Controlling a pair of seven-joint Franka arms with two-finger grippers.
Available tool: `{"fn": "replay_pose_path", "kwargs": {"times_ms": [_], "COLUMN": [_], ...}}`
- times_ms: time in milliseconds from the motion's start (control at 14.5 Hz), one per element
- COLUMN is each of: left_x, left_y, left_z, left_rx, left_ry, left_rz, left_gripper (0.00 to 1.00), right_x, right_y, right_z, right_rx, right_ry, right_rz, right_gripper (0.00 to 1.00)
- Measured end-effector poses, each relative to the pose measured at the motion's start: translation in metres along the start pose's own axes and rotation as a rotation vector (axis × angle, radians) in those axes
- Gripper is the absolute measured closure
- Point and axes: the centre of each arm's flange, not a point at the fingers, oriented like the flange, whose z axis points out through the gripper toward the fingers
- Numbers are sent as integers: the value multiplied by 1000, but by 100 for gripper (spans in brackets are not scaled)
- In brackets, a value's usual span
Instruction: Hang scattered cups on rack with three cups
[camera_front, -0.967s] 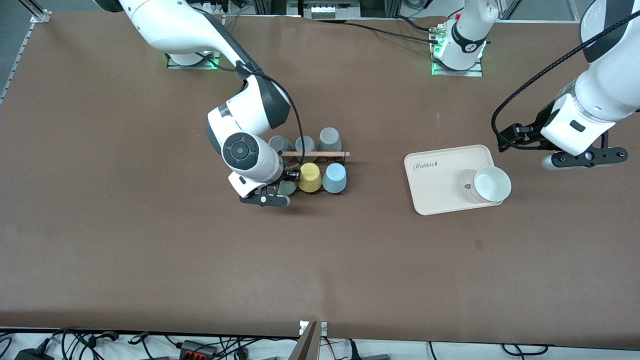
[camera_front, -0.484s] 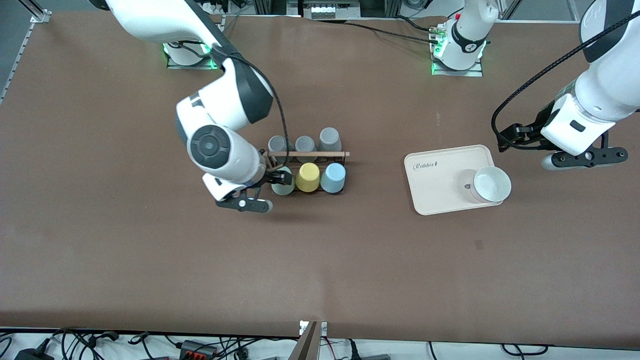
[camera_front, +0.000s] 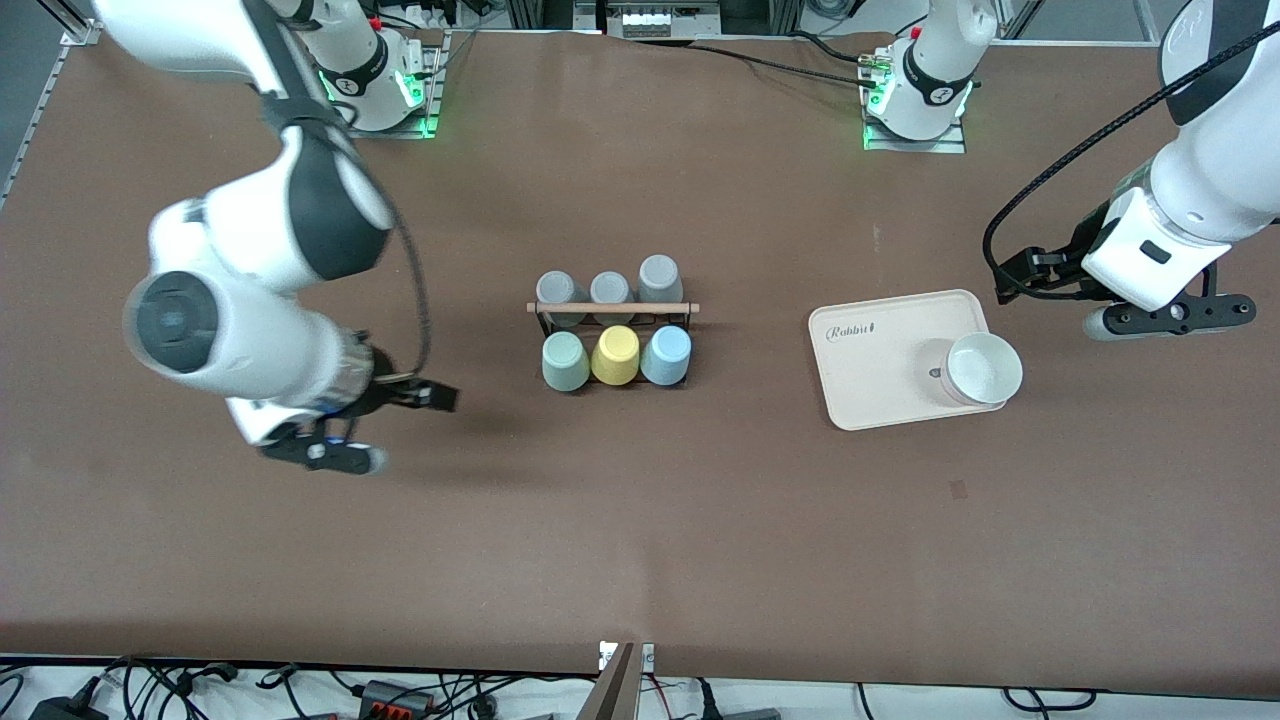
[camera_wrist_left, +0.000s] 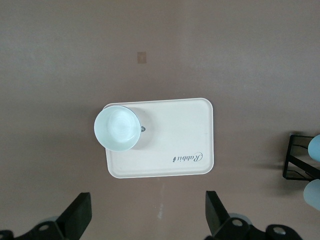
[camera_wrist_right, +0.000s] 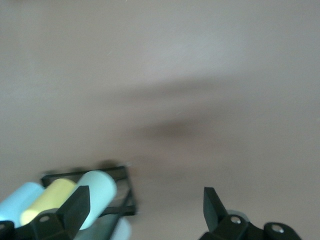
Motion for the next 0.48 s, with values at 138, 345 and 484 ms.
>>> {"fn": "replay_pose_path", "kwargs": {"times_ms": [138, 345, 484], "left_x": [0, 0, 0], "left_y": [0, 0, 0], "left_z": [0, 0, 0], "left_rx": [0, 0, 0], "left_ry": [0, 0, 0], "left_rz": [0, 0, 0], "left_gripper": [0, 0, 0], "right_x": [14, 17, 8], "right_y": [51, 95, 105], "right_z": [-28, -69, -96], "right_rx": [-10, -38, -44], "right_ry": [38, 100, 133], "right_rz": [-49, -48, -40], "right_gripper": [0, 0, 0]}}
